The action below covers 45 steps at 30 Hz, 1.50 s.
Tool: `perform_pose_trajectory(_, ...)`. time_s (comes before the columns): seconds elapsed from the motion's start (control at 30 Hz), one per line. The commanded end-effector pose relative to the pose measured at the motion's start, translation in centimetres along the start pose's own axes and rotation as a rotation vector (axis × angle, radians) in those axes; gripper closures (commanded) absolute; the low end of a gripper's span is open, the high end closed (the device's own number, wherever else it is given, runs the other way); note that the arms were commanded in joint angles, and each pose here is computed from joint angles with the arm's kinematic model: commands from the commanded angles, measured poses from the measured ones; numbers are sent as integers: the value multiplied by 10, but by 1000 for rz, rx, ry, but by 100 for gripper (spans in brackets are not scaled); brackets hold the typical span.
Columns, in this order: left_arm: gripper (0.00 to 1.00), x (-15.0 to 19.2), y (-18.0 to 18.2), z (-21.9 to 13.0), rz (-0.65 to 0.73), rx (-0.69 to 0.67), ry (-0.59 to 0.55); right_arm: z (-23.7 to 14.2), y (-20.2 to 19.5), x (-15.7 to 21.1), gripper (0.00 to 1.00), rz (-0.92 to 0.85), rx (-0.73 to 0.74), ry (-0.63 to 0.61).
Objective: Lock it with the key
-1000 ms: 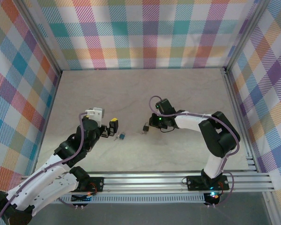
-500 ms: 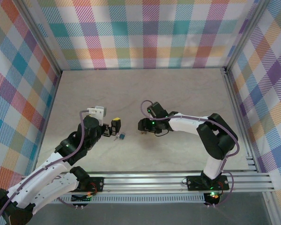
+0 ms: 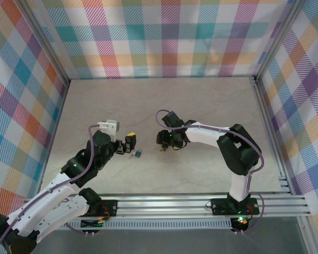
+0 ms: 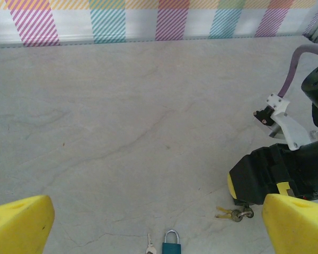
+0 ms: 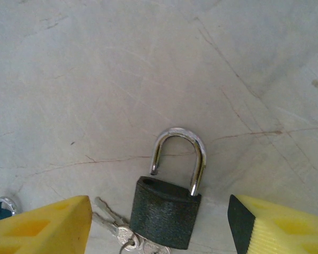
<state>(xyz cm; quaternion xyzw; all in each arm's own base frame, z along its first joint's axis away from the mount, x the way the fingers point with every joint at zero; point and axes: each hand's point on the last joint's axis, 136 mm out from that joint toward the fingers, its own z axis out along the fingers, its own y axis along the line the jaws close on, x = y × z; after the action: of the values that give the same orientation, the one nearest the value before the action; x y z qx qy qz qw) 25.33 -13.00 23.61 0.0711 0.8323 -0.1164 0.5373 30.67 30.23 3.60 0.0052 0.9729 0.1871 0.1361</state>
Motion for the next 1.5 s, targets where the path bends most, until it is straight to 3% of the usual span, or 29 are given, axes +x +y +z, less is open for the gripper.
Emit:
perform_pose_trajectory(0.0, 0, -4, 6, -3, 9, -25, -11, 4, -4, 3, 32, -25, 59, 15)
perform_pose_trajectory(0.8, 0, -3, 7, -3, 15, -30, -8, 22, -26, 8, 48, -163, 286, 43)
perform_pose_trajectory(1.3, 0, -3, 8, -4, 15, -33, -9, 12, -15, 1, 62, -262, 270, 54)
perform_pose_trajectory(1.37, 0, -3, 8, -4, 15, -32, -9, 9, -12, 0, 61, -289, 258, 59)
perform_pose_trajectory(1.47, 0, -3, 8, -4, 15, -32, -8, 8, -13, 1, 48, -313, 271, 74)
